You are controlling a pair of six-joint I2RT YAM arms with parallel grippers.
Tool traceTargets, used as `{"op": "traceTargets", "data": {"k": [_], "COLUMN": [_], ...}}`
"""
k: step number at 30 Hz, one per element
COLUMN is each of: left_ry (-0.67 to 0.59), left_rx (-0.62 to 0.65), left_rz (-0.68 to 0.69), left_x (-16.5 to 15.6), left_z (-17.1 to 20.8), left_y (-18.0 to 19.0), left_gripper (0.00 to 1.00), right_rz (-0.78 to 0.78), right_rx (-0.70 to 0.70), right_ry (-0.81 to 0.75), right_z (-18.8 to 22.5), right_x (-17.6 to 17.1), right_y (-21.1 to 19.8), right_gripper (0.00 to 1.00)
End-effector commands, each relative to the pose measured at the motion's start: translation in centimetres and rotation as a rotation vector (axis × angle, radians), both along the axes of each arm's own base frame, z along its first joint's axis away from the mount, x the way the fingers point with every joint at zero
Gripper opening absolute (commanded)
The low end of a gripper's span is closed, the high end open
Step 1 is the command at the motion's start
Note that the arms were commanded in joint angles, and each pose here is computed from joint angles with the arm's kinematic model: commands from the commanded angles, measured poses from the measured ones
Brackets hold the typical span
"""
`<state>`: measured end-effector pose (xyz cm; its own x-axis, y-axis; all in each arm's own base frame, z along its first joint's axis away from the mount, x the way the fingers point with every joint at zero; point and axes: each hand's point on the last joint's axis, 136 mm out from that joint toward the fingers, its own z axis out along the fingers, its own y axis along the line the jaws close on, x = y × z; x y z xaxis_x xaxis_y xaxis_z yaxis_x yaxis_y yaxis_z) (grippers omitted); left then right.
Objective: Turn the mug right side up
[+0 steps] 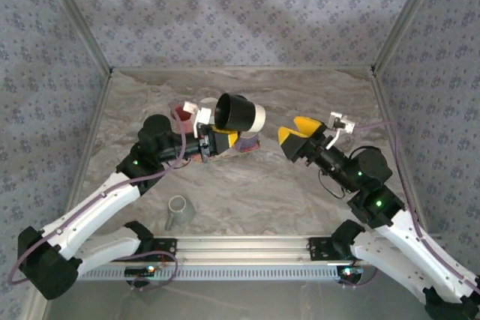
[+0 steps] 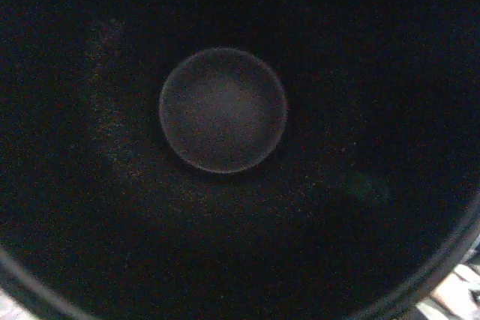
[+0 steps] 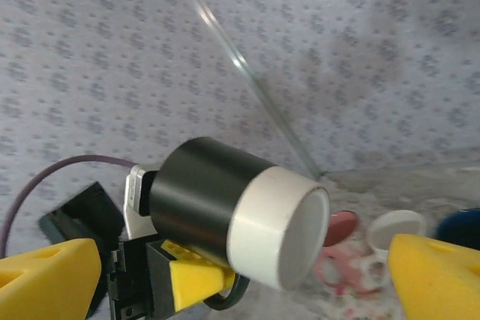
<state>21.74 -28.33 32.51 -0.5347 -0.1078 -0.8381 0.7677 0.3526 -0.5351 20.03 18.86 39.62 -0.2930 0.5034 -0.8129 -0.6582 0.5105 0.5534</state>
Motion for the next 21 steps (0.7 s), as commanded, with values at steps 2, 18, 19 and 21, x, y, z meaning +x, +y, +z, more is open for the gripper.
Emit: {"op": "traceTargets", "data": {"k": [2,18,19,21], "left_ry": [-0.036,0.136,0.143,0.159], "left_rx": [0.299,0.632,0.647,0.673], "left_rz": [0.336,0.505,0.496,0.488], "left_x": [4.6,8.5,8.7,9.0], "left_z": [-5.2,-15.6,-16.1,-16.9], "left_y": [4.4,6.5,6.2,5.9], "left_gripper": [0.0,0.0,0.0,0.0], "right_rz": [-0.114,-0.071,-0.069,-0.068], "right_rx": [-0.134,-0.161,-0.164,-0.167], "right_ry": [0.011,-0.021,-0.022,-0.023], "right_z": [-2.4,-3.7,-3.9,-4.1], "right_x": [1.0,0.5,0.5,0.3], "right_y": [-1.5,-0.7,-0.7,-0.8], "right_gripper": [1.0,1.0,1.0,1.0]}}
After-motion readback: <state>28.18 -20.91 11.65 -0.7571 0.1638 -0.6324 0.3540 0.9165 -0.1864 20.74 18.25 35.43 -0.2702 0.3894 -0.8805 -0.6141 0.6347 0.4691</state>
